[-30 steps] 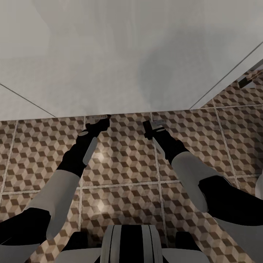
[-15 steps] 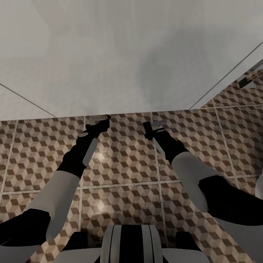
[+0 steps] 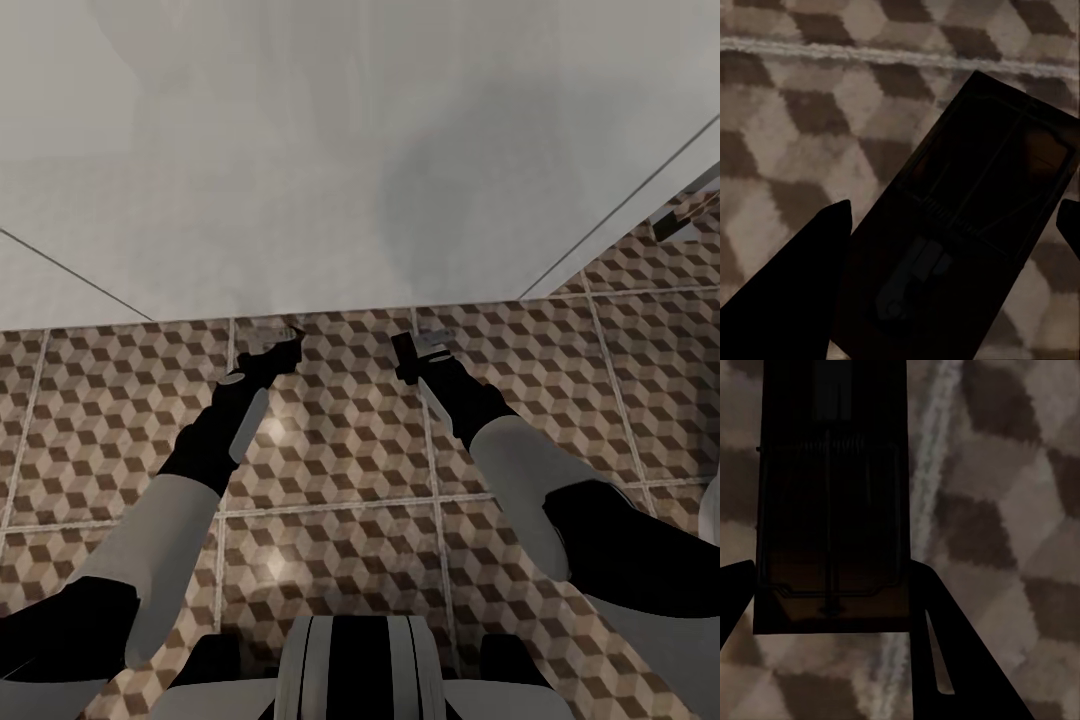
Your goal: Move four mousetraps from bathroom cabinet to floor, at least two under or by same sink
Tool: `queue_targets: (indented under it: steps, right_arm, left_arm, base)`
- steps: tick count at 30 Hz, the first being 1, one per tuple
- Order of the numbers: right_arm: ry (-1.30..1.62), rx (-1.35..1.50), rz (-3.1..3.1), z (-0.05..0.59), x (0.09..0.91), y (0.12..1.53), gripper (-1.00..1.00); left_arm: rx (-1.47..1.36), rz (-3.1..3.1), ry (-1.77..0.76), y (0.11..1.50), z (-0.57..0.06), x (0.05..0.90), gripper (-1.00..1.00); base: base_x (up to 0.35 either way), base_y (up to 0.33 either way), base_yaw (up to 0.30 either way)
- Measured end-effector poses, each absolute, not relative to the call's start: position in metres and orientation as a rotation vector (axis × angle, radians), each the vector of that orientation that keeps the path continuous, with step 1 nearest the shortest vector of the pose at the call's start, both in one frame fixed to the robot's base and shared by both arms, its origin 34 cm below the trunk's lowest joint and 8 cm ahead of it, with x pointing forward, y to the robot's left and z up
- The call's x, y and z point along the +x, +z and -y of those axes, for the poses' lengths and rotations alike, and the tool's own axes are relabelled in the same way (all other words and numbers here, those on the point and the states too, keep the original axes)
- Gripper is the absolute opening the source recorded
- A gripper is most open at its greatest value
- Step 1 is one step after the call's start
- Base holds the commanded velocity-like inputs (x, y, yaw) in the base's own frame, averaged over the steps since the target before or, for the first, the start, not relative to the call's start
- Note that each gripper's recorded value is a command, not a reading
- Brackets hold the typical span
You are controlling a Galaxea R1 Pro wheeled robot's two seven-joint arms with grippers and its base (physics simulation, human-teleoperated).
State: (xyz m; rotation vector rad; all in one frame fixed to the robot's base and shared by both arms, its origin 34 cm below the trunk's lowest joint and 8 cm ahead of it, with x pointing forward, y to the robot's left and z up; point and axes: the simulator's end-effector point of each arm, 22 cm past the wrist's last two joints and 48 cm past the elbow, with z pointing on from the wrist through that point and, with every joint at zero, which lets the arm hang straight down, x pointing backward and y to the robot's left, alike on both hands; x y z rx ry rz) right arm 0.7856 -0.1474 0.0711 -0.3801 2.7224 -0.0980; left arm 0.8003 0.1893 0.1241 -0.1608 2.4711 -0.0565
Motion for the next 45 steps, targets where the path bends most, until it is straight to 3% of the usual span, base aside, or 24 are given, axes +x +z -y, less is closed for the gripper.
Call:
queue_targets:
  steps: [45]
  right_arm:
    - [-0.103,-0.394,-2.765,0.151,0.768,0.059,-1.00]
  left_arm:
    - [-0.154,-2.594,-0.041,0.081,-0.188,0.757,-1.00]
  base:
    - [0.000,0.000,0.000]
